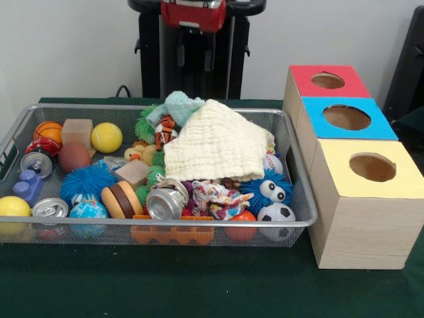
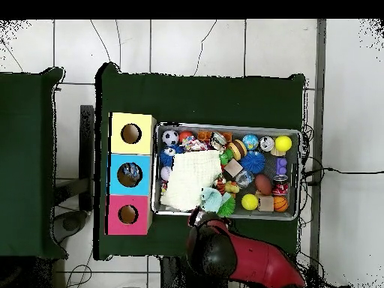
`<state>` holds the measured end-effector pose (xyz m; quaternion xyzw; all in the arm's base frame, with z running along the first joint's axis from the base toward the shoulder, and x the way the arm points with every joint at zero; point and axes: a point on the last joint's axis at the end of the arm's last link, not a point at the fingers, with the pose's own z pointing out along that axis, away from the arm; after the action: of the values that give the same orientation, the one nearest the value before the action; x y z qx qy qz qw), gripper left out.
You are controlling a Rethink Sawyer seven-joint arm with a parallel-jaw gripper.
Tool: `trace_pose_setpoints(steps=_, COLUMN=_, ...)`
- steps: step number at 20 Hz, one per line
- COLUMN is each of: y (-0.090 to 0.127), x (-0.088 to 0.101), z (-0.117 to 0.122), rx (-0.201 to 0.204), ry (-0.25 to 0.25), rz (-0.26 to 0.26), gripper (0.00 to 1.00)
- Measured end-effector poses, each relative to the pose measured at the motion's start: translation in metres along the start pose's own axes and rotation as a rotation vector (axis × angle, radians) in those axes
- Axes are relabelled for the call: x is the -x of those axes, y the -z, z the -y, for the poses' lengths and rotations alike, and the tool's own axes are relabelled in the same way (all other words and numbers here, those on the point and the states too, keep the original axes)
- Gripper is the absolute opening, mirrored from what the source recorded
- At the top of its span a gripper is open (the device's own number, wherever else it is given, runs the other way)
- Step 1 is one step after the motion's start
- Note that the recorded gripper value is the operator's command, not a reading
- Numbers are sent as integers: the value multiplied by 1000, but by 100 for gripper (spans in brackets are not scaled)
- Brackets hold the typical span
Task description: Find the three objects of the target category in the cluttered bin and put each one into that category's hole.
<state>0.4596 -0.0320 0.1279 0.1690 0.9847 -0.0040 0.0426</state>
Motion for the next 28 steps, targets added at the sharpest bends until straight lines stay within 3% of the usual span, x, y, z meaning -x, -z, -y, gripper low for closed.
trace_pose_setpoints(steps=7, y=32, x=8, z=2, rx=0, ry=-4, rz=-2, gripper=100)
trace_pose_setpoints(steps=12, y=30, x=10, z=19, rx=-9, ry=2, rz=0, gripper=100)
trace_pose_setpoints(steps=19, y=-5, x=4, z=87, rx=-30, ry=23, rz=-50, gripper=100)
trace_pose_setpoints(steps=22, y=-15, x=2, z=102, rx=-40, ry=44, rz=-59, gripper=100)
trace_pose_setpoints(steps=28, y=-42, x=-2, z=129, rx=-68, ry=150, rz=-67, gripper=100)
